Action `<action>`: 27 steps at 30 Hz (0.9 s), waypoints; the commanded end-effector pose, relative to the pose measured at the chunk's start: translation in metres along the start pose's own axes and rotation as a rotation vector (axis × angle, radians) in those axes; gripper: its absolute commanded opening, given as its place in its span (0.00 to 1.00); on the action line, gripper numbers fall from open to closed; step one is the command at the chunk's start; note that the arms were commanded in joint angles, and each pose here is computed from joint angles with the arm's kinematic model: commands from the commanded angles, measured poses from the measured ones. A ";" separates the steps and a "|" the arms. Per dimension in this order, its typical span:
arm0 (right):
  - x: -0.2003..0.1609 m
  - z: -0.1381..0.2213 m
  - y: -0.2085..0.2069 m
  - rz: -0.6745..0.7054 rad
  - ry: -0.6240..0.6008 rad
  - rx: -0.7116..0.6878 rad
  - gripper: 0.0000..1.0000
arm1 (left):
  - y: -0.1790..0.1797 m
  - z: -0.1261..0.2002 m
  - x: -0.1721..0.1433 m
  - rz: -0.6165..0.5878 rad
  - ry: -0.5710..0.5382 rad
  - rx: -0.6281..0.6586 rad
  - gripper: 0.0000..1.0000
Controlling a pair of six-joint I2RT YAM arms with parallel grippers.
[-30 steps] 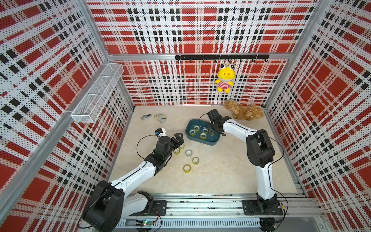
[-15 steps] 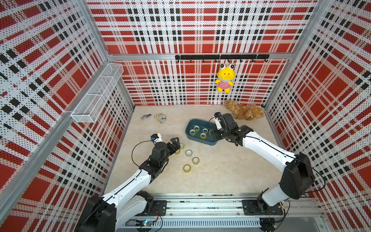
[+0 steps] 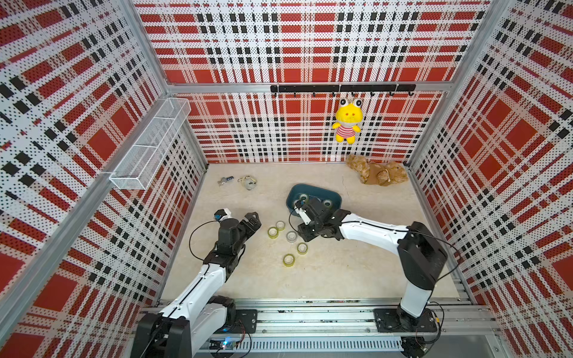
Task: Put the transparent tape into the storage box
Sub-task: Pick up the tape at the center of the board.
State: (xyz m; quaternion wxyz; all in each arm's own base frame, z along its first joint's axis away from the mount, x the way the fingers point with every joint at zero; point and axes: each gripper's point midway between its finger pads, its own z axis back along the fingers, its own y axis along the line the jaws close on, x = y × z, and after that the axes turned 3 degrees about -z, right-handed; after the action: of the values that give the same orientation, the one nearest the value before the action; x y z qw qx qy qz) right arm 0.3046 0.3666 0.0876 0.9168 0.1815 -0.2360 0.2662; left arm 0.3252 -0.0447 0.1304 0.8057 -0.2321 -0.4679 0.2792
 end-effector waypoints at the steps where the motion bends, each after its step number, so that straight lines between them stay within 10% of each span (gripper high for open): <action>1: 0.005 -0.022 0.021 0.067 0.017 0.015 0.41 | 0.006 0.003 -0.005 -0.010 0.018 -0.008 0.99; 16: -0.021 -0.071 0.026 0.163 0.135 -0.058 0.41 | 0.030 0.007 -0.005 0.028 0.015 0.013 0.99; 27: -0.054 -0.041 -0.042 0.065 0.142 -0.213 0.41 | 0.012 0.006 -0.017 -0.017 0.040 -0.004 0.99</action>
State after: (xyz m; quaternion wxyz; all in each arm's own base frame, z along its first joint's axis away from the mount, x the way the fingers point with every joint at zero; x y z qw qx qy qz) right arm 0.3028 0.3721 0.0265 0.9180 0.0928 -0.2246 0.3135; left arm 0.3075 -0.0414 0.1104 0.8154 -0.2399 -0.4500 0.2741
